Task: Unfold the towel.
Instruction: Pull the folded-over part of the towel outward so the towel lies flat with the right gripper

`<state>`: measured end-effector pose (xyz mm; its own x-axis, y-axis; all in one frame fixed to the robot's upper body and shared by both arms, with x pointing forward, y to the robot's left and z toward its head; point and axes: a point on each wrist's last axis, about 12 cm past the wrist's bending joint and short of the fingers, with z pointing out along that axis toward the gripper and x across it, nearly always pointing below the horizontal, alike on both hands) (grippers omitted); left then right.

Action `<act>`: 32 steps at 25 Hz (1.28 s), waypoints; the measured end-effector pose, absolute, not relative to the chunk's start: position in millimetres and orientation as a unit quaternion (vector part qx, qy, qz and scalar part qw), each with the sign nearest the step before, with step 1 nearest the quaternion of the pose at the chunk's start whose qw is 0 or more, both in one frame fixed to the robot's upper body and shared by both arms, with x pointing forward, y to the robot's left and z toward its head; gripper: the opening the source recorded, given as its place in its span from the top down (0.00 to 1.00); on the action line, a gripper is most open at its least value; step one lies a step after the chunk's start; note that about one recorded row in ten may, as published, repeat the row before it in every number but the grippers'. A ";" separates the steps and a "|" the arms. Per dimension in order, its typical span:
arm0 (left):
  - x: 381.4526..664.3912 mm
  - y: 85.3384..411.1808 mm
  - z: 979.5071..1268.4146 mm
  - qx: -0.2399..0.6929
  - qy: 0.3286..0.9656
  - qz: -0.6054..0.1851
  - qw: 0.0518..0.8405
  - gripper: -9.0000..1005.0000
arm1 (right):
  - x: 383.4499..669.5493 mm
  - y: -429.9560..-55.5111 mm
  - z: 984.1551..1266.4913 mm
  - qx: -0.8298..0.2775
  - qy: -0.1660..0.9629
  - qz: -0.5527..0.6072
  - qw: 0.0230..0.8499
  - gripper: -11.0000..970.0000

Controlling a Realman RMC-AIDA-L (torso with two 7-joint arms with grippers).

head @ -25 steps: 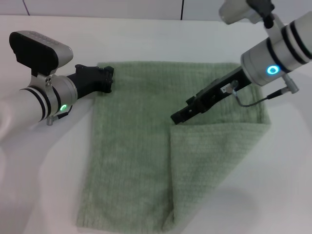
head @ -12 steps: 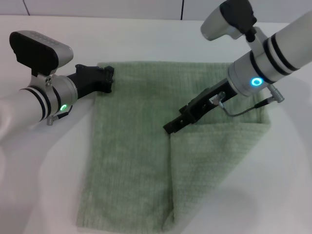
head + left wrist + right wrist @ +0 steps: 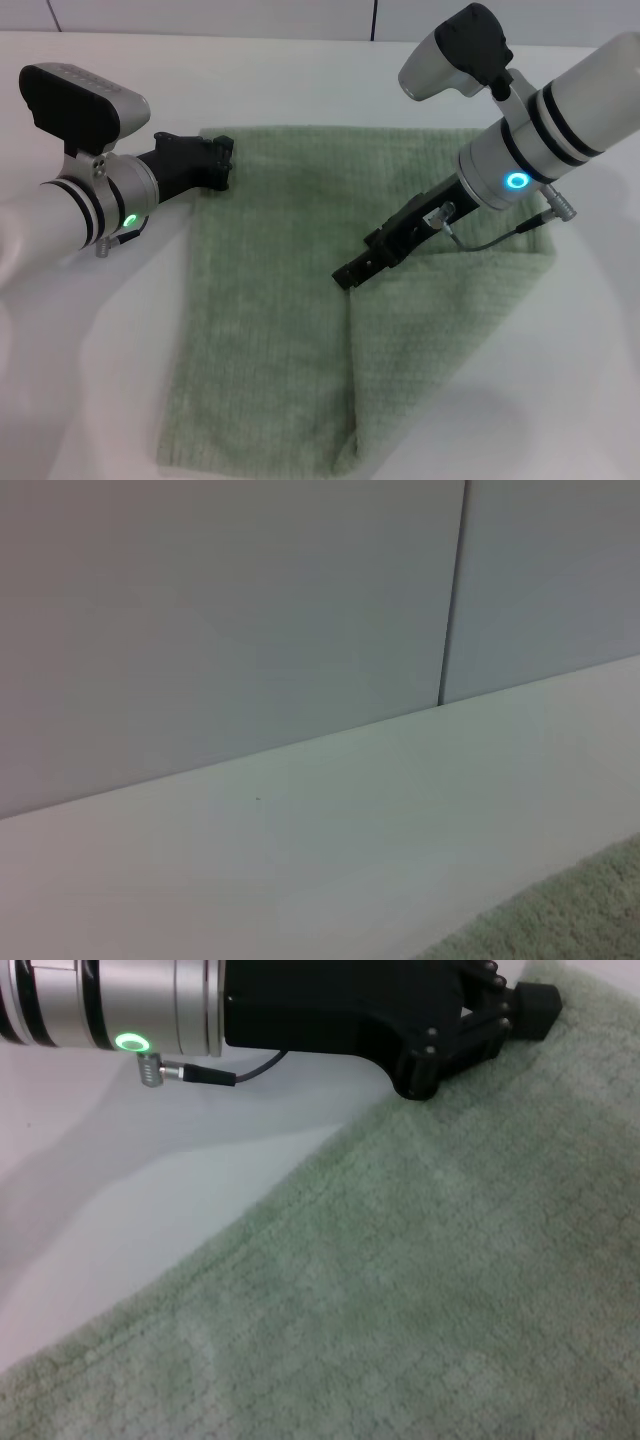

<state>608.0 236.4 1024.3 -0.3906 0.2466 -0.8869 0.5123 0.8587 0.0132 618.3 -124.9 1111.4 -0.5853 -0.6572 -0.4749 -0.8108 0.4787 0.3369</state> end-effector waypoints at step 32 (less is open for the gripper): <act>606.7 237.8 1023.6 0.228 0.823 -0.134 0.502 0.99 | 615.2 -118.6 1108.5 -0.450 0.849 0.248 0.123 0.56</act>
<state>606.7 237.8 1023.6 -0.3913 0.2419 -0.8879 0.5103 0.8599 0.0093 615.2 -118.6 1108.5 -0.5648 -0.7029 -0.4323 -0.8251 0.4724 0.3098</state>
